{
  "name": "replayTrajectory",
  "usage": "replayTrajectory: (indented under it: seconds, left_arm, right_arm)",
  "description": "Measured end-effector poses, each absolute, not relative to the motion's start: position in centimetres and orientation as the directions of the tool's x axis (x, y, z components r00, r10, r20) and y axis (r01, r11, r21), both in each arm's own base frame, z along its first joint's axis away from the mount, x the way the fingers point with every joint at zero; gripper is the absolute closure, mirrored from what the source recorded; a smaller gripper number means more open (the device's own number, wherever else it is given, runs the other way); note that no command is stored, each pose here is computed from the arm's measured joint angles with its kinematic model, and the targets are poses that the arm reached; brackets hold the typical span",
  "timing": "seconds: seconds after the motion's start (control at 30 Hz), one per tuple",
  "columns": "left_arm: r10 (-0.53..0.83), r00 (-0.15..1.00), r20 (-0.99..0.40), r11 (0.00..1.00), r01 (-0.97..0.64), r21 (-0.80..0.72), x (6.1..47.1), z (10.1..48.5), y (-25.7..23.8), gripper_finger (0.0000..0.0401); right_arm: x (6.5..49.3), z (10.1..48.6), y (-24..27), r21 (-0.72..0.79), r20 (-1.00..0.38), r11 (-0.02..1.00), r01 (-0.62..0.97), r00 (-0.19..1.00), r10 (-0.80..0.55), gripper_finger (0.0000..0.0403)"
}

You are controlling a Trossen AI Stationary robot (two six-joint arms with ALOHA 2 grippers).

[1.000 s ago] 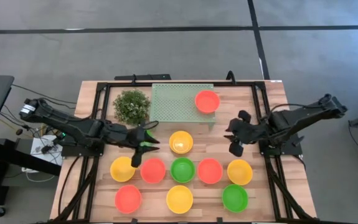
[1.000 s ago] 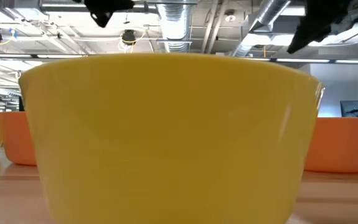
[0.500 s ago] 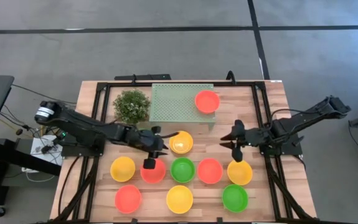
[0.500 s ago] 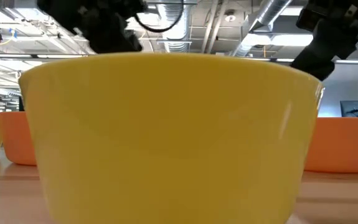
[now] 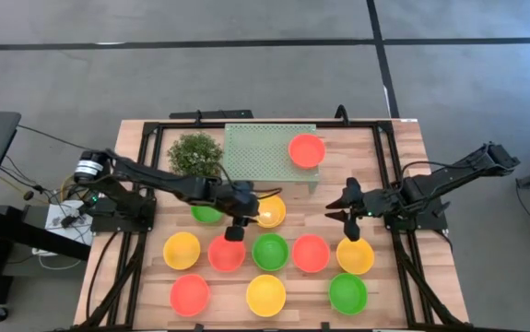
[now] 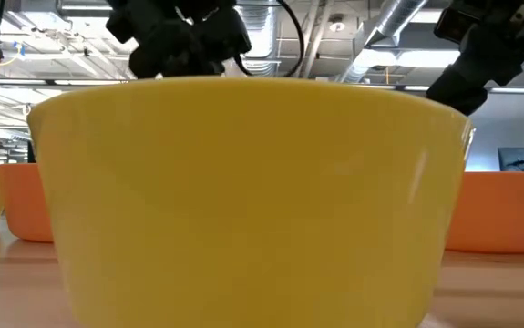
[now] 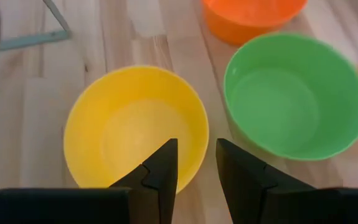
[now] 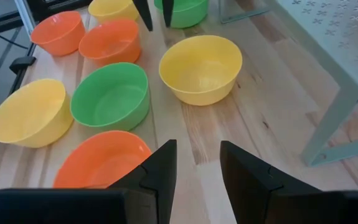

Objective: Pick & Place Mini bowls
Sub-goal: Put the yellow bowl on the shelf

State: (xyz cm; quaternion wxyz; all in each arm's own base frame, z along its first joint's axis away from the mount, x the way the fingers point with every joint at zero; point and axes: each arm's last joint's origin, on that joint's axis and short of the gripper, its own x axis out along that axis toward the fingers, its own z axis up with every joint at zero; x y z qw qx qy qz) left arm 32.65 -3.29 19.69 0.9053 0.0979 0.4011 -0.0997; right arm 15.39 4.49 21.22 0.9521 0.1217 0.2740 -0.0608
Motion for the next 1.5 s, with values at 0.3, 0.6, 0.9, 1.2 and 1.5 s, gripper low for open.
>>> replayTrajectory:
  seconds: [0.3, 0.6, 0.9, 1.2, 1.5]
  left_arm:
    - [-0.096, 0.592, -0.800, 0.954, 0.285, 0.097, 33.3, 17.0, -3.4, 0.0290]
    - [-0.095, 0.583, -0.807, 0.954, 0.286, 0.095, 33.4, 16.6, -3.4, 0.0290]
    - [-0.093, 0.558, -0.825, 0.961, 0.266, 0.072, 33.1, 15.5, -3.4, 0.0290]
    - [-0.051, 0.544, -0.837, 0.963, 0.249, 0.103, 32.3, 14.5, -3.2, 0.0325]
    - [-0.049, 0.596, -0.802, 0.956, 0.261, 0.135, 32.2, 15.9, -4.5, 0.0391]
  right_arm:
    - [15.4, 21.2, 4.5, 0.198, -0.537, 0.963, 0.183, 0.842, -0.049, 0.0285]
    - [15.4, 21.2, 4.5, 0.198, -0.537, 0.963, 0.183, 0.842, -0.050, 0.0285]
    - [15.4, 21.2, 4.5, 0.198, -0.538, 0.963, 0.183, 0.841, -0.050, 0.0285]
    - [15.4, 21.2, 4.5, 0.200, -0.538, 0.963, 0.183, 0.842, -0.048, 0.0285]
    - [15.4, 21.2, 4.5, 0.200, -0.538, 0.963, 0.183, 0.842, -0.048, 0.0284]
